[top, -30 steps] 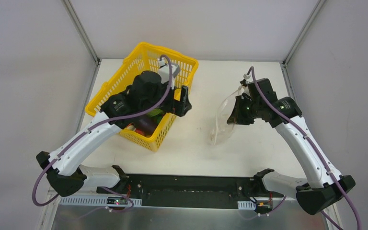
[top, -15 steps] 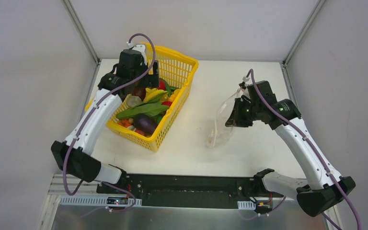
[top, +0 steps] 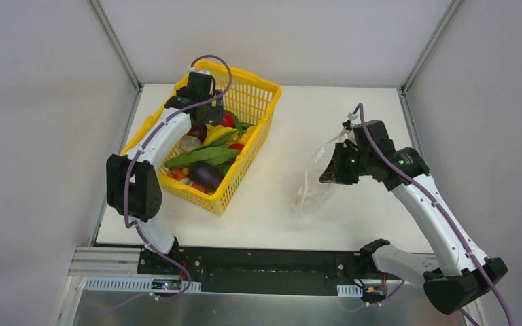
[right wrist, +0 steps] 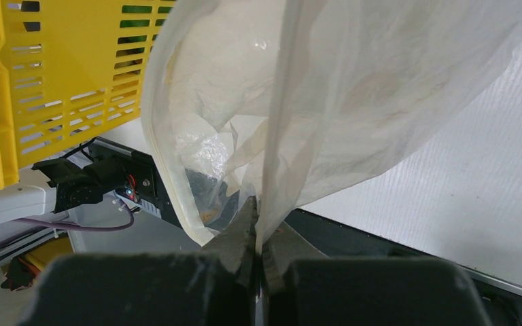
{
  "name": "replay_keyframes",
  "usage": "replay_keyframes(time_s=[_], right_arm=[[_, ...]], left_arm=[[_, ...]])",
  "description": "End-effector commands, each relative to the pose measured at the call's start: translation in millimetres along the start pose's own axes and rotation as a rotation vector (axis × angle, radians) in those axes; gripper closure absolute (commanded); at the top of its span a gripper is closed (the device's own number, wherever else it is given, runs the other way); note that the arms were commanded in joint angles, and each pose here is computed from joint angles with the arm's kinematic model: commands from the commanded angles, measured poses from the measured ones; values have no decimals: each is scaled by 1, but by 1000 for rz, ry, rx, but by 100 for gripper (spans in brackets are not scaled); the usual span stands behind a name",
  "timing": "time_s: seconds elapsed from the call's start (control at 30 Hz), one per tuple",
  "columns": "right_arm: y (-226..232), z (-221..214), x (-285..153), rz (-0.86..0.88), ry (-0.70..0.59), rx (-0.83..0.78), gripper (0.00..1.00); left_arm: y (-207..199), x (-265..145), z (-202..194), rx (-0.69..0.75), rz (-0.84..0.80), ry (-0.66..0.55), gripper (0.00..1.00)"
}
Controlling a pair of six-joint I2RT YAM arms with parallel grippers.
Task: Place the food in the zip-top bag and seal the zipper
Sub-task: Pick up the fake vegetable from the bin.
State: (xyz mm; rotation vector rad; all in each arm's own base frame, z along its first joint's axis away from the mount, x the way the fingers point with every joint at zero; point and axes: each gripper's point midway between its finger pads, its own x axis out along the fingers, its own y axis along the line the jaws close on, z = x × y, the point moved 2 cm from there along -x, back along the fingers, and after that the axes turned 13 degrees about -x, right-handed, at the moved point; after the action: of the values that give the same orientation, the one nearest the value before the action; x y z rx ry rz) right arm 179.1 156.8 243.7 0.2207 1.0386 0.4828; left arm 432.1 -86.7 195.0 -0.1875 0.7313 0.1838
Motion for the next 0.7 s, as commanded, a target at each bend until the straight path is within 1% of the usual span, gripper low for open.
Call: replay_keyframes(time_s=[0.0, 0.1, 0.27, 0.4, 0.53, 0.6, 0.67], right_arm=[[2, 4, -1, 7, -34, -6, 100], [3, 6, 1, 16, -34, -24, 100], [3, 11, 11, 26, -26, -58, 100], [3, 17, 19, 30, -9, -76, 100], [6, 20, 25, 47, 1, -87, 100], [5, 20, 26, 49, 2, -93, 100], [4, 20, 28, 43, 2, -96, 100]], left_arm=[[14, 16, 14, -47, 90, -92, 4], [23, 29, 9, -78, 115, -91, 4], [29, 48, -9, -87, 165, -10, 5], [34, 64, -22, -137, 209, 5, 7], [37, 71, -28, -167, 254, 24, 11], [47, 69, -33, -194, 318, 18, 14], [51, 69, -39, -221, 327, -1, 15]])
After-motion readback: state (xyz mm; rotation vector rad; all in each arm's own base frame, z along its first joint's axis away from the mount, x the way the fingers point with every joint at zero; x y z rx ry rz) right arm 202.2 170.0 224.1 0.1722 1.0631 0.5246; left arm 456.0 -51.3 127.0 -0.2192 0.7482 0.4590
